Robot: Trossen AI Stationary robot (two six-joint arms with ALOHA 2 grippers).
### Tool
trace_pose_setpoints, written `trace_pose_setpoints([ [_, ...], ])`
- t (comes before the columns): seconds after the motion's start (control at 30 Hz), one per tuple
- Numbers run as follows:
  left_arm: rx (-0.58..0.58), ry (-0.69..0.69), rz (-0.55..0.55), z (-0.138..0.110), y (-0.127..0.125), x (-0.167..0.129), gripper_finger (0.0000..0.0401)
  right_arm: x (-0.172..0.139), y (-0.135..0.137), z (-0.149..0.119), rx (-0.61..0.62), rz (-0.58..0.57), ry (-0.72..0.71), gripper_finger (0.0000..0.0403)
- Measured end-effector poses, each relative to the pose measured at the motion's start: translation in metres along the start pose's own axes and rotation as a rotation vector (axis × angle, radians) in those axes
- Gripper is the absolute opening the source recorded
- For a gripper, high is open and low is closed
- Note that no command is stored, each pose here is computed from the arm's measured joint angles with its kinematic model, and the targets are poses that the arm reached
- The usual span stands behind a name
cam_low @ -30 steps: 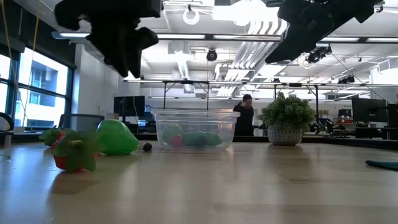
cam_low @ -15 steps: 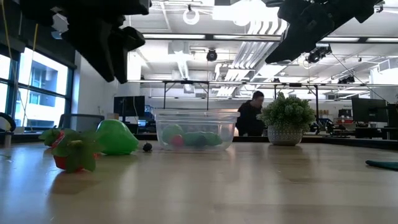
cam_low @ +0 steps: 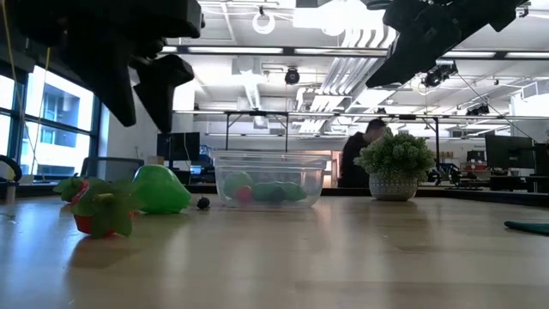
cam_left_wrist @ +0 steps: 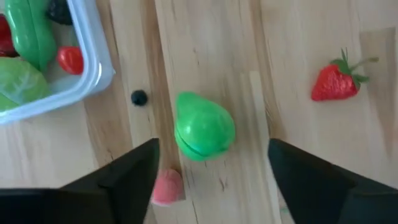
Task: Pick and placing Produce into tupperware
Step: Put the pear into the transparent bin
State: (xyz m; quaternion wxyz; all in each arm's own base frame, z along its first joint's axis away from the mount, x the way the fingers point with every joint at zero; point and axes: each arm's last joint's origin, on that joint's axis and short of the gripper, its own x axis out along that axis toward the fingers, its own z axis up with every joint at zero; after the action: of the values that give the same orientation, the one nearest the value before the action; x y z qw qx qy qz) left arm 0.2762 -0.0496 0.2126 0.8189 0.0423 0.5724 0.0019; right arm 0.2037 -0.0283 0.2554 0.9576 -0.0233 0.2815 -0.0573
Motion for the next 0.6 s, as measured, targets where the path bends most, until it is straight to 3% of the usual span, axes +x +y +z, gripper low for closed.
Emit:
trace_pose_setpoints([
  [0.2, 0.001, 0.015, -0.014, 0.004, -0.002, 0.014, 0.0347, 0.000, 0.000, 0.000, 0.000, 0.000, 0.003, 0.0002],
  [0.6, -0.063, 0.093, -0.025, 0.007, 0.020, 0.044, 0.0335, 0.000, 0.000, -0.002, 0.000, 0.002, 0.022, 0.0002],
])
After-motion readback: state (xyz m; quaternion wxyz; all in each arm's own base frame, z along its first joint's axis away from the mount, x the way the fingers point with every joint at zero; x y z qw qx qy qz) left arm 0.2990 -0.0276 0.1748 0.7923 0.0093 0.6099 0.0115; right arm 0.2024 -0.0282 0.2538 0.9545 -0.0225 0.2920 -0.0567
